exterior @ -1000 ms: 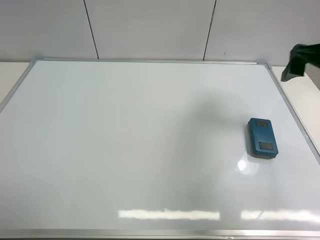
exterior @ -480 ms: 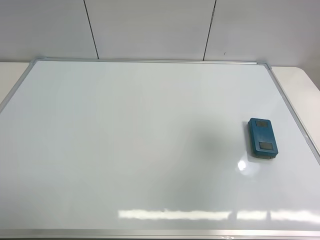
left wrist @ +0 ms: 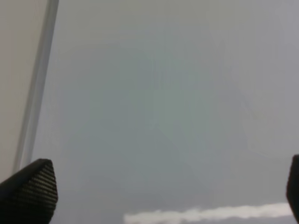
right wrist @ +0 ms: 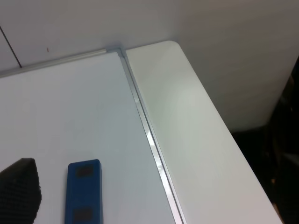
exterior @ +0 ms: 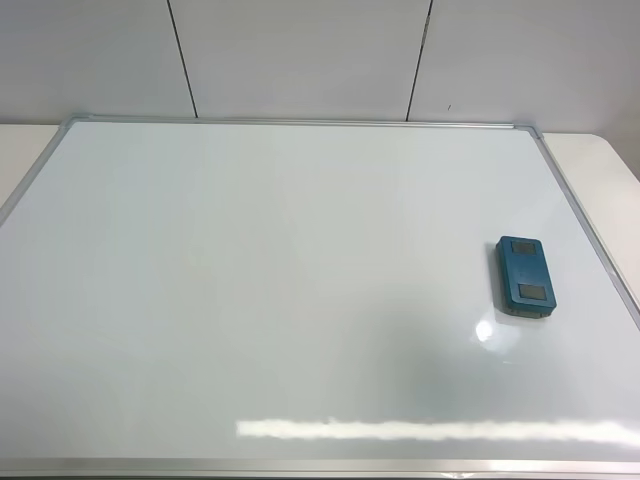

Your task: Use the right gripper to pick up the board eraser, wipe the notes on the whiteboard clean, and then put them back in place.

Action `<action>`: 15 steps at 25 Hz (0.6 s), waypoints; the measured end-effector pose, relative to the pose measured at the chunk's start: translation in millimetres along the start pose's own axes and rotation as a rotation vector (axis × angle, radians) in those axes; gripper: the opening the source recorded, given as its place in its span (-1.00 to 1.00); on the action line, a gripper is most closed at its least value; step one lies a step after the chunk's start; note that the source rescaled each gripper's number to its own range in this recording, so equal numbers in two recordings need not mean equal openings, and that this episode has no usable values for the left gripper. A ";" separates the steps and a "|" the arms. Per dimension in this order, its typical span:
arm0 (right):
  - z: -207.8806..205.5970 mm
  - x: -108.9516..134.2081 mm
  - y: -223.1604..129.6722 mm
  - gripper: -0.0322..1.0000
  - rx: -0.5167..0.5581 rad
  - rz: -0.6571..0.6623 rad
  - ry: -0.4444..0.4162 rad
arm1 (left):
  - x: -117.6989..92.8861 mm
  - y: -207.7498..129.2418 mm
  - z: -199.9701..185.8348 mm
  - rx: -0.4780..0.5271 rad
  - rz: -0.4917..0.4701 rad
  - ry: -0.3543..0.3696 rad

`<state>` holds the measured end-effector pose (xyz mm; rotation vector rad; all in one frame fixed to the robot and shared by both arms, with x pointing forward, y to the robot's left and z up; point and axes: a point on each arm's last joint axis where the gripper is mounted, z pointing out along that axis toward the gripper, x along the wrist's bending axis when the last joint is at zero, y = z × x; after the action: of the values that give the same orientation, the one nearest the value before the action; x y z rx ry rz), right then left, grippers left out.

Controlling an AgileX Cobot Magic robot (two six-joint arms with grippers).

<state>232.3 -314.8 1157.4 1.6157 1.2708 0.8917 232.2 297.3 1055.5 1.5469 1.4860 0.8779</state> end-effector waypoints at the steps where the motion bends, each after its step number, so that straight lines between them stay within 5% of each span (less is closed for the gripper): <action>1: -7.2 -1.6 -3.2 1.00 -0.030 0.003 0.003 | 0.0 0.0 0.0 0.000 0.000 0.000; 9: -53.7 -11.8 -30.6 1.00 -0.233 -0.007 0.026 | 0.0 0.0 0.0 0.000 0.000 0.000; 15: -57.3 -12.5 -36.3 1.00 -0.234 -0.017 0.030 | 0.0 0.0 0.0 0.000 0.000 0.000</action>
<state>164.6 -312.0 1144.2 1.4106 1.1521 1.0179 232.2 297.3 1055.5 1.5469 1.4860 0.8779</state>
